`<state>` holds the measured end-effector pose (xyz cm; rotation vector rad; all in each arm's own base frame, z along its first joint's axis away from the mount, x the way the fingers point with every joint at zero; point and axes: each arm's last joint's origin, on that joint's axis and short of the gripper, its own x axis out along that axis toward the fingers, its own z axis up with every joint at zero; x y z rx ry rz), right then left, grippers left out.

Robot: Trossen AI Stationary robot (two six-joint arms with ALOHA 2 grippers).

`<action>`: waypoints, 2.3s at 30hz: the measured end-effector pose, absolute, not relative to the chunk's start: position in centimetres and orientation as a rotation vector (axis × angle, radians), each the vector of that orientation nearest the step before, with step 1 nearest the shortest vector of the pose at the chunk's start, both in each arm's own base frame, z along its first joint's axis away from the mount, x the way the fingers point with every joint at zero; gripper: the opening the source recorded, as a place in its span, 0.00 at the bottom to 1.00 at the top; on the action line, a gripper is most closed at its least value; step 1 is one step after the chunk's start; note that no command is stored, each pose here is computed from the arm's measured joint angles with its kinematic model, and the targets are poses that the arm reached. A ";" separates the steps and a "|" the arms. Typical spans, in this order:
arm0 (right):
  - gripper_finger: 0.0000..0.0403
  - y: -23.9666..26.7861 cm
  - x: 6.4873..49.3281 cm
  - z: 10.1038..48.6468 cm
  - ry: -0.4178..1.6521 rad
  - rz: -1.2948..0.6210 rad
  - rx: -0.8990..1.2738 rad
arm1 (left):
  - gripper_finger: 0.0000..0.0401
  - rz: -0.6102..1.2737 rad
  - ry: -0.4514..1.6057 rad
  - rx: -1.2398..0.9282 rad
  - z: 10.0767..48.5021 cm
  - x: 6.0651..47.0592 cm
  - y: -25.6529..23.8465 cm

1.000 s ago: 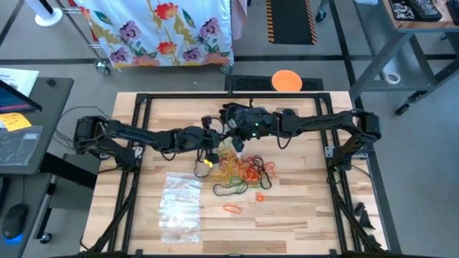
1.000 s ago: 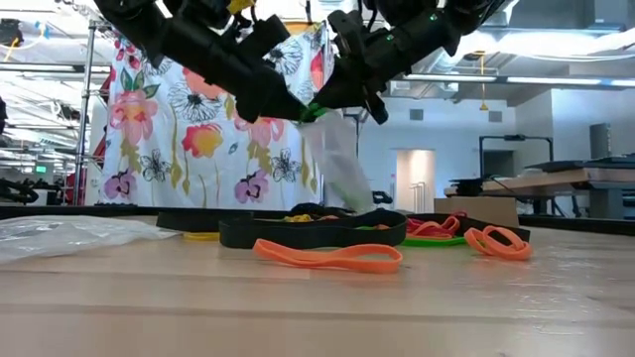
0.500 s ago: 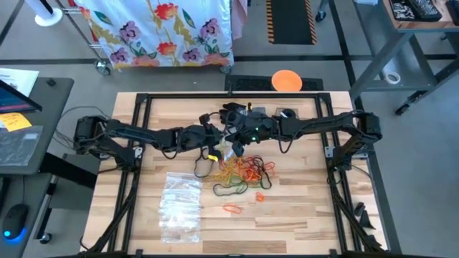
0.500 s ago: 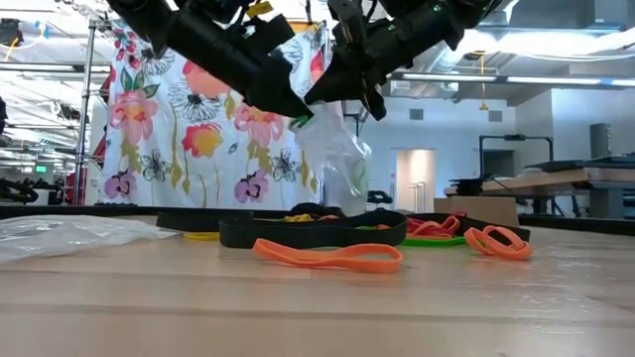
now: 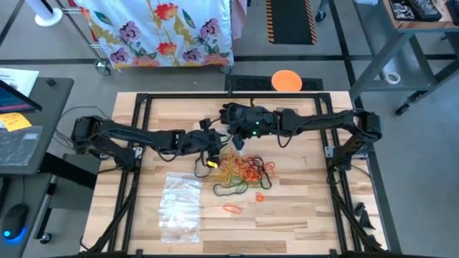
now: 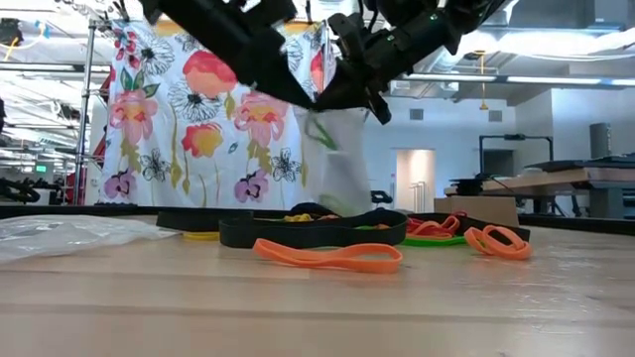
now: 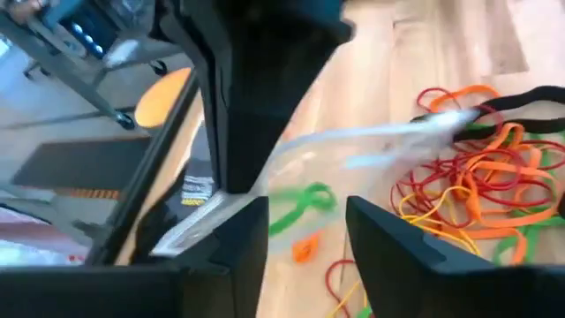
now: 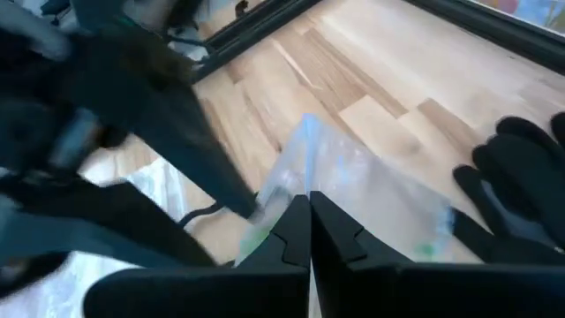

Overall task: Sort rubber bands
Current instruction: Put the green rubber band into the transparent zip bag

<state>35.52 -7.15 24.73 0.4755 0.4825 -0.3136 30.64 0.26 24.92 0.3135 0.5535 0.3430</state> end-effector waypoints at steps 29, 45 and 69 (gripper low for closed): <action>0.00 -6.2 30.9 29.9 0.495 -0.338 0.384 | 0.40 0.274 0.856 0.242 12.1 29.5 3.4; 0.00 -5.5 31.0 29.9 0.492 -0.340 0.368 | 0.02 0.257 0.950 0.228 12.4 28.3 2.8; 0.00 -5.3 36.0 24.9 0.481 -0.277 0.471 | 0.00 0.282 0.164 0.400 27.3 25.7 -0.2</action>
